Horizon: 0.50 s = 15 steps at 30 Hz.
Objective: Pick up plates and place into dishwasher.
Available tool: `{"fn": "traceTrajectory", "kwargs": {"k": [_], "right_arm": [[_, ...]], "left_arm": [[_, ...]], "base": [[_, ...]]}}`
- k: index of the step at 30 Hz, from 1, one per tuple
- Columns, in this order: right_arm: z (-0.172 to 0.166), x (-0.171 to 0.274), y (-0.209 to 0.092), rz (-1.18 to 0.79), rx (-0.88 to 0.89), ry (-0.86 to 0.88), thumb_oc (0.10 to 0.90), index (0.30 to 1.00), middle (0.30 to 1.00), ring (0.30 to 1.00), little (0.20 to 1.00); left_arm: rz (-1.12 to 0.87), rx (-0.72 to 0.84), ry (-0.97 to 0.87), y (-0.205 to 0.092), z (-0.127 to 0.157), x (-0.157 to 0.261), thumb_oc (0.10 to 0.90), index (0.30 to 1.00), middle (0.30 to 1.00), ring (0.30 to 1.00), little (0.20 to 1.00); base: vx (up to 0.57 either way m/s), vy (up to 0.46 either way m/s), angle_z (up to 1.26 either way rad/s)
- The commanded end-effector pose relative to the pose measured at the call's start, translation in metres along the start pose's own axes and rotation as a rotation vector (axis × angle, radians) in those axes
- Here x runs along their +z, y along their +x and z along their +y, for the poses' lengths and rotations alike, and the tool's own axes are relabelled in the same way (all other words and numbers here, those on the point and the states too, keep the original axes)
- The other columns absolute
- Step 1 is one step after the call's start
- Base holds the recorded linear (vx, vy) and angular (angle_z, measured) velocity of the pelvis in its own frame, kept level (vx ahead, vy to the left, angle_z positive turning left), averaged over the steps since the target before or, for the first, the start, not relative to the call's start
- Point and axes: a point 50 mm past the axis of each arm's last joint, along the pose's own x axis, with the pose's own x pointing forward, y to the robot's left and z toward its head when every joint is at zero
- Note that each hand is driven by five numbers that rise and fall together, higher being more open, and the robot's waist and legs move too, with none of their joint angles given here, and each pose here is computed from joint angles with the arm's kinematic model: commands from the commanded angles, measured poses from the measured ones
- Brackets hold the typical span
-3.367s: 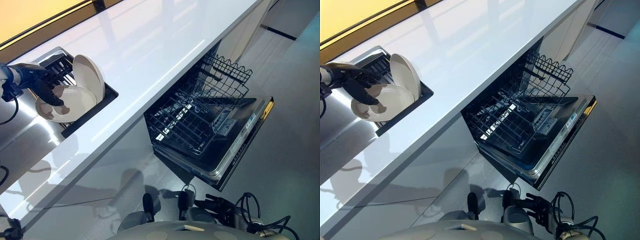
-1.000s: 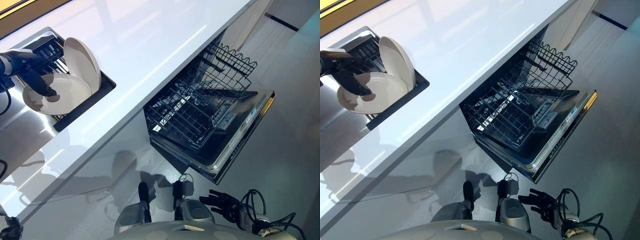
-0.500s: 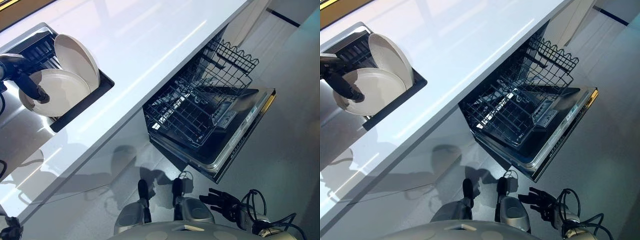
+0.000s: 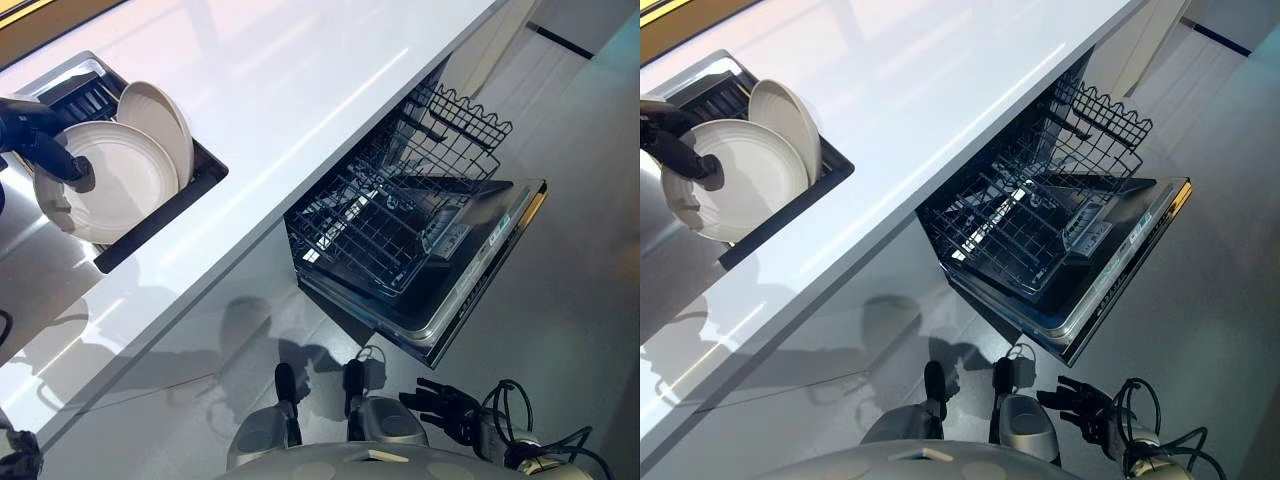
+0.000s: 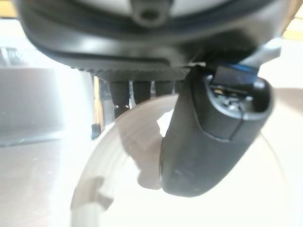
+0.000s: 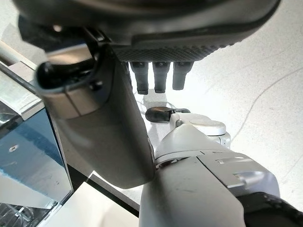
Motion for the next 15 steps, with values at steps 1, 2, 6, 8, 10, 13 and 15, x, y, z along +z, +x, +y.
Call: {"fn": "traceTrajectory", "kwargs": {"k": [1, 2, 6, 8, 10, 13, 15], "right_arm": [[-0.034, -0.06, -0.019, 0.176, -0.092, 0.012, 0.8, 0.9, 0.9, 0.9, 0.9], [-0.034, -0.06, -0.019, 0.177, -0.093, 0.015, 0.8, 0.9, 0.9, 0.9, 0.9], [-0.033, -0.062, -0.019, 0.177, -0.099, 0.031, 0.8, 0.9, 0.9, 0.9, 0.9], [-0.033, -0.063, -0.019, 0.177, -0.106, 0.041, 0.8, 0.9, 0.9, 0.9, 0.9], [-0.034, -0.065, -0.02, 0.175, -0.113, 0.056, 0.8, 0.9, 0.9, 0.9, 0.9], [-0.035, -0.064, -0.02, 0.15, -0.132, 0.111, 0.8, 0.9, 0.9, 0.9, 0.9], [-0.036, -0.062, -0.02, 0.122, -0.159, 0.182, 0.8, 0.9, 0.9, 0.9, 0.9]], "left_arm": [[0.007, 0.17, -0.07, -0.035, 0.044, -0.011, 0.1, 0.3, 0.3, 0.3, 0.2], [0.006, 0.173, -0.072, -0.036, 0.045, -0.012, 0.1, 0.3, 0.3, 0.3, 0.2], [-0.001, 0.199, -0.079, -0.037, 0.047, -0.012, 0.1, 0.3, 0.3, 0.3, 0.2], [-0.008, 0.212, -0.085, -0.038, 0.048, -0.011, 0.1, 0.3, 0.3, 0.3, 0.2], [-0.01, 0.221, -0.083, -0.038, 0.048, -0.011, 0.1, 0.3, 0.3, 0.3, 0.2], [-0.01, 0.261, -0.051, -0.041, 0.052, -0.01, 0.1, 0.3, 0.3, 0.3, 0.2], [-0.026, 0.319, -0.01, -0.045, 0.058, -0.006, 0.1, 0.3, 0.3, 0.3, 0.2]], "base": [[0.0, 0.0, 0.0], [0.0, 0.0, 0.0], [0.0, -0.019, 0.0], [0.0, 0.0, 0.0], [0.0, 0.0, 0.0], [0.0, -0.023, 0.0], [-0.01, -0.044, -0.02]]}}
